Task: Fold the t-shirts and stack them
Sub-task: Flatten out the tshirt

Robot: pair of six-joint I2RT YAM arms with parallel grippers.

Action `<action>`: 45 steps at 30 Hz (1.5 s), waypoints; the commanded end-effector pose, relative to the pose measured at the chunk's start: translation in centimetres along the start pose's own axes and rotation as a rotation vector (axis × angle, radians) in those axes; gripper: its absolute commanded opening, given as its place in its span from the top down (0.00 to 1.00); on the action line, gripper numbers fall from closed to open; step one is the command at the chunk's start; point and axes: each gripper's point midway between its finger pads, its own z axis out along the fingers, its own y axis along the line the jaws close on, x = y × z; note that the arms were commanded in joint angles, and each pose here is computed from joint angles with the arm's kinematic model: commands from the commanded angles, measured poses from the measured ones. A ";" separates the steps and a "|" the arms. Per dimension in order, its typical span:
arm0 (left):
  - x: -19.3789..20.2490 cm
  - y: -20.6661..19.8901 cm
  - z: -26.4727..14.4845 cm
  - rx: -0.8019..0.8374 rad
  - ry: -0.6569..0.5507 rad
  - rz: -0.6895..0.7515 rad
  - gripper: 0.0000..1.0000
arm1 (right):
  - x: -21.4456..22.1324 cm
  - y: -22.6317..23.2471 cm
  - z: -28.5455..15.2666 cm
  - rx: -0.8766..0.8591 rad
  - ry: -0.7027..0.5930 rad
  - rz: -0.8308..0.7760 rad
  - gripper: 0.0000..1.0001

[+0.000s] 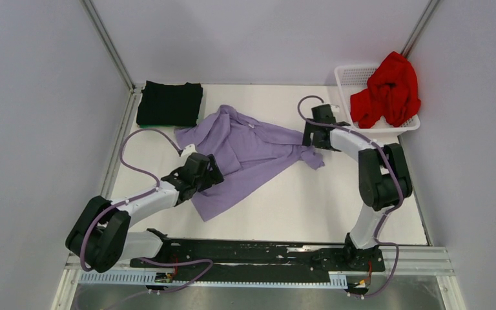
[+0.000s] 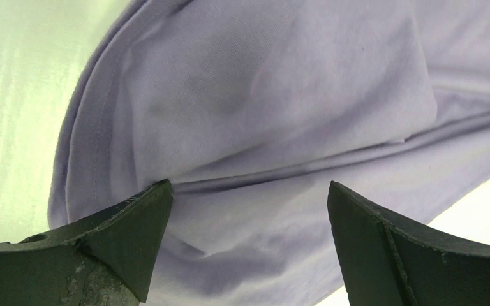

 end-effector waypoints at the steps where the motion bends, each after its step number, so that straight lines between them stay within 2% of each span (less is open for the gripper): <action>1: 0.1 3.6 0.5 -0.151 0.022 -0.005 0.00 | 0.3 -4.1 -0.7 0.054 0.049 0.243 0.04; 7: -2.1 4.1 1.0 -0.182 -0.014 -0.026 0.00 | 2.6 -7.1 -1.3 0.136 0.147 0.398 0.05; 14: -4.4 4.2 2.7 -0.209 -0.030 -0.020 0.00 | 5.3 -10.6 -3.4 0.231 0.171 0.490 0.01; 19: -7.2 3.6 4.9 -0.211 -0.047 -0.010 0.00 | 4.5 -12.2 -5.6 0.240 0.105 0.551 0.00; 24: -11.2 2.0 6.7 -0.173 -0.073 -0.006 0.00 | 2.5 -13.9 -8.8 0.210 -0.015 0.627 0.00; 27: -13.0 0.8 5.8 -0.156 -0.076 0.022 0.00 | 0.7 -13.6 -11.2 0.136 -0.108 0.650 0.00; 30: -14.2 0.0 2.7 -0.121 -0.101 0.019 0.00 | -1.0 -11.9 -13.7 -0.027 -0.208 0.645 0.00; 35: -12.5 2.5 -3.3 -0.166 -0.116 -0.056 0.00 | -2.2 -8.1 -16.9 -0.333 -0.344 0.568 0.00; 39: -7.4 6.7 -6.8 -0.228 -0.084 -0.152 0.00 | -2.0 -7.6 -16.5 -0.376 -0.379 0.573 0.00; 45: -3.5 10.8 -7.7 -0.352 -0.078 -0.285 0.00 | -1.6 -6.5 -15.1 -0.405 -0.308 0.548 0.00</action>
